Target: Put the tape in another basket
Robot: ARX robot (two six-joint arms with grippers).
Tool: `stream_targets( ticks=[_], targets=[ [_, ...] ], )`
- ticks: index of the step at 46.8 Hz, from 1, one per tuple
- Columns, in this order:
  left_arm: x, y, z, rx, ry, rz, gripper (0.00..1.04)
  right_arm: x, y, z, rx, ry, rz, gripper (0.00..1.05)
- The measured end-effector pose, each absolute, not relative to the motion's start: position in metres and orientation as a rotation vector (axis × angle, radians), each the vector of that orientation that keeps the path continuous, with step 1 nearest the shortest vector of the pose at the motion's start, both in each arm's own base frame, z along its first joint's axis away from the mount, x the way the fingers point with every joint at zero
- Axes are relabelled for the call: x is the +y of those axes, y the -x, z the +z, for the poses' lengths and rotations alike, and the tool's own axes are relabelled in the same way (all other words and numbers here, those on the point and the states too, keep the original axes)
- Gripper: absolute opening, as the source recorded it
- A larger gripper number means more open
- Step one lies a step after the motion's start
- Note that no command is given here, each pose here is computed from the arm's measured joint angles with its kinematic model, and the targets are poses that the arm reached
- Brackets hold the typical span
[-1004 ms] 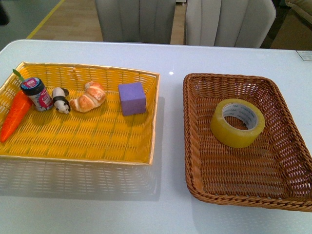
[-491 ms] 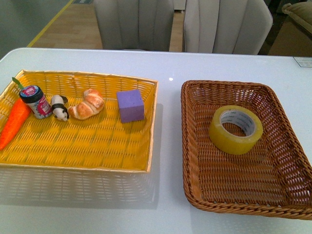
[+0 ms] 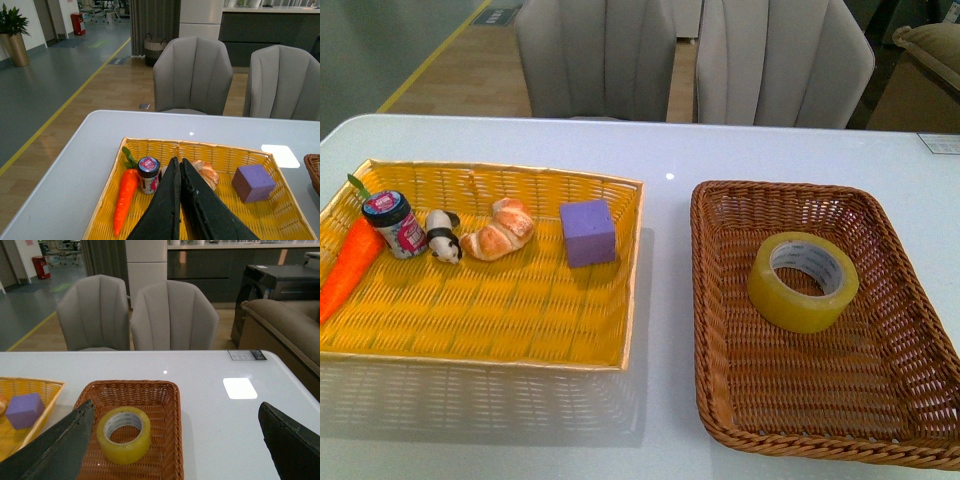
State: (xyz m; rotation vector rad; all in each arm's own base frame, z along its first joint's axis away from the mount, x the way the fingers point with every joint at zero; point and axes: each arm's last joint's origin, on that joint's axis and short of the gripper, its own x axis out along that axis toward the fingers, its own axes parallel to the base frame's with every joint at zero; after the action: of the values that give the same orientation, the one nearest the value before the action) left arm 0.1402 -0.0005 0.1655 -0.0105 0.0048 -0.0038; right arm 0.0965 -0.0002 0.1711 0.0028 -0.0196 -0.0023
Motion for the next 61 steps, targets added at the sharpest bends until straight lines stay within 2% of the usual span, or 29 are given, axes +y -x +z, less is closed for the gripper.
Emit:
stream_targets(
  ticks=[61],
  targets=[
    [0.000, -0.098, 0.167, 0.002, 0.010, -0.003, 0.02, 0.000, -0.097, 0.171, -0.020, -0.003, -0.001, 0.96]
  ],
)
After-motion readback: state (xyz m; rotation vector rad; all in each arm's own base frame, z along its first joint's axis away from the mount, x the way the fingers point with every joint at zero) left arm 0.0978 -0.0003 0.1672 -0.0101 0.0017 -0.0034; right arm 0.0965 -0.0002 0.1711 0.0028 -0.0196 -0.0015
